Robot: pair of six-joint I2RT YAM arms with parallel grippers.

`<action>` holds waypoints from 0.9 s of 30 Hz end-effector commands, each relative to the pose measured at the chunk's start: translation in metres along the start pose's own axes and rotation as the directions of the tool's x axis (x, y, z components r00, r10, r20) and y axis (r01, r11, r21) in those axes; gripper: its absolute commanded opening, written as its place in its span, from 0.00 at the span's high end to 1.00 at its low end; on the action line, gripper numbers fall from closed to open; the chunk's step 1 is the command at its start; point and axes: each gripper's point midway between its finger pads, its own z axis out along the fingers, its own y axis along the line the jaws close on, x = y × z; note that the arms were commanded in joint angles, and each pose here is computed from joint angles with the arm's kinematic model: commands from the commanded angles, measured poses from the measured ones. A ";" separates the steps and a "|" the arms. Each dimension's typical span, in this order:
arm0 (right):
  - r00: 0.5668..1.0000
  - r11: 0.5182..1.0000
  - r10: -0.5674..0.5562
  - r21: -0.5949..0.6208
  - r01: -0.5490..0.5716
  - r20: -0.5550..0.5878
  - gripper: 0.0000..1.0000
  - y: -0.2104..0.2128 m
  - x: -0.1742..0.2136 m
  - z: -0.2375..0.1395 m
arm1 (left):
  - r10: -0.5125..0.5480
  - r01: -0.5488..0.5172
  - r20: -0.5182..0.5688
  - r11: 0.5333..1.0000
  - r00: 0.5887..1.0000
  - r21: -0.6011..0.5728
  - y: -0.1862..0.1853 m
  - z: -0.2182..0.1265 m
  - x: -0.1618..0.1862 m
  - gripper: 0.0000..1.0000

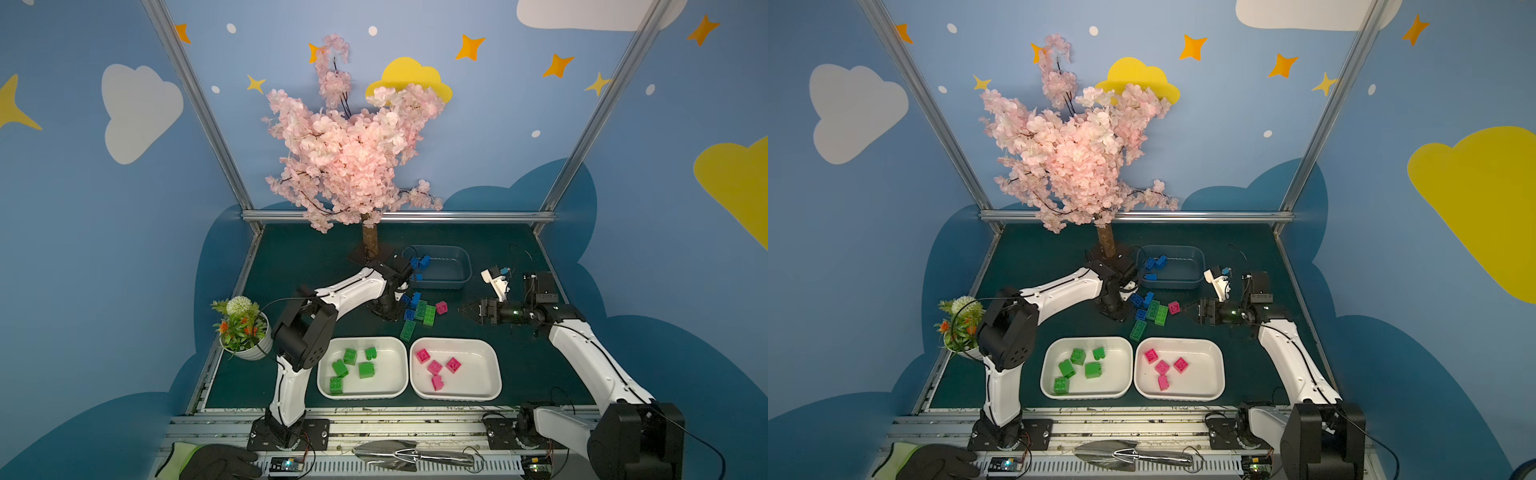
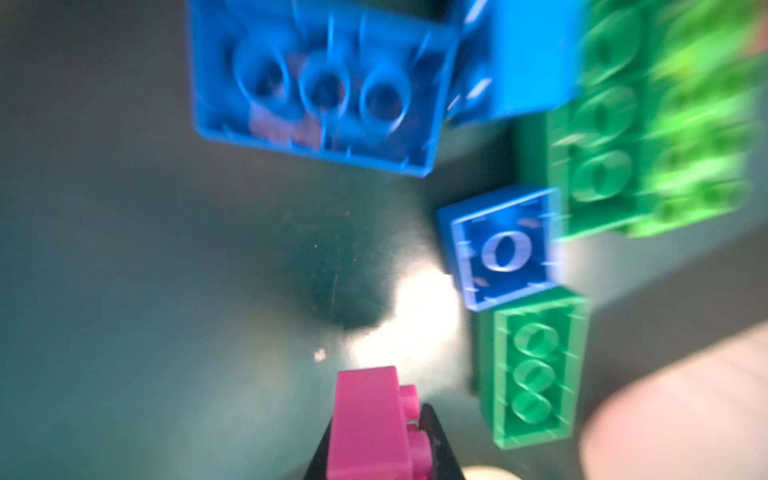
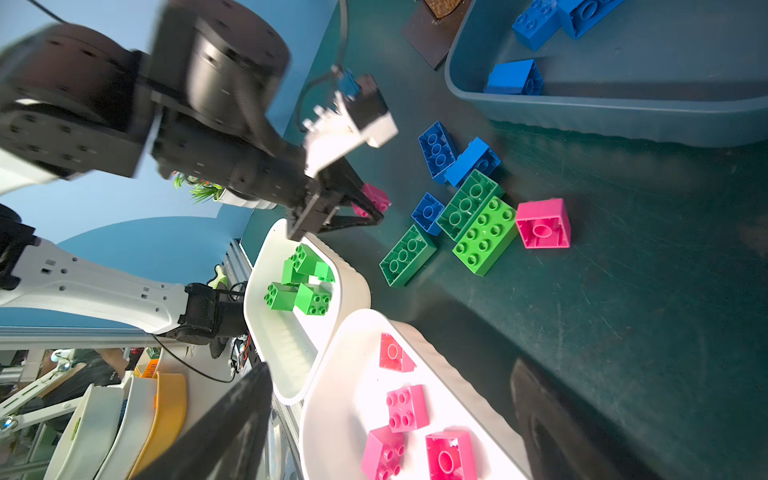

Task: Sort the legos into containers by color
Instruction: 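Return the left gripper over the pile toward another pink brick, then carry the pink brick into the pink-brick tray and release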

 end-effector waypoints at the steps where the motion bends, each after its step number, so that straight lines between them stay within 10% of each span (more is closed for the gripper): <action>1: 1.000 1.000 -0.011 0.000 0.011 0.001 0.11 -0.001 -0.003 0.002 | 0.022 -0.025 0.036 0.995 0.999 0.101 -0.028 -0.048 0.003 0.79; 16: 1.000 1.000 -0.019 0.002 0.019 -0.004 0.11 -0.002 -0.005 0.002 | 0.284 -0.259 -0.022 0.901 0.958 0.349 -0.164 -0.053 0.084 0.74; 27: 1.000 1.000 -0.019 0.012 0.019 -0.002 0.11 -0.002 -0.001 -0.002 | 0.241 -0.224 -0.008 0.912 0.970 0.342 -0.144 -0.062 0.071 0.34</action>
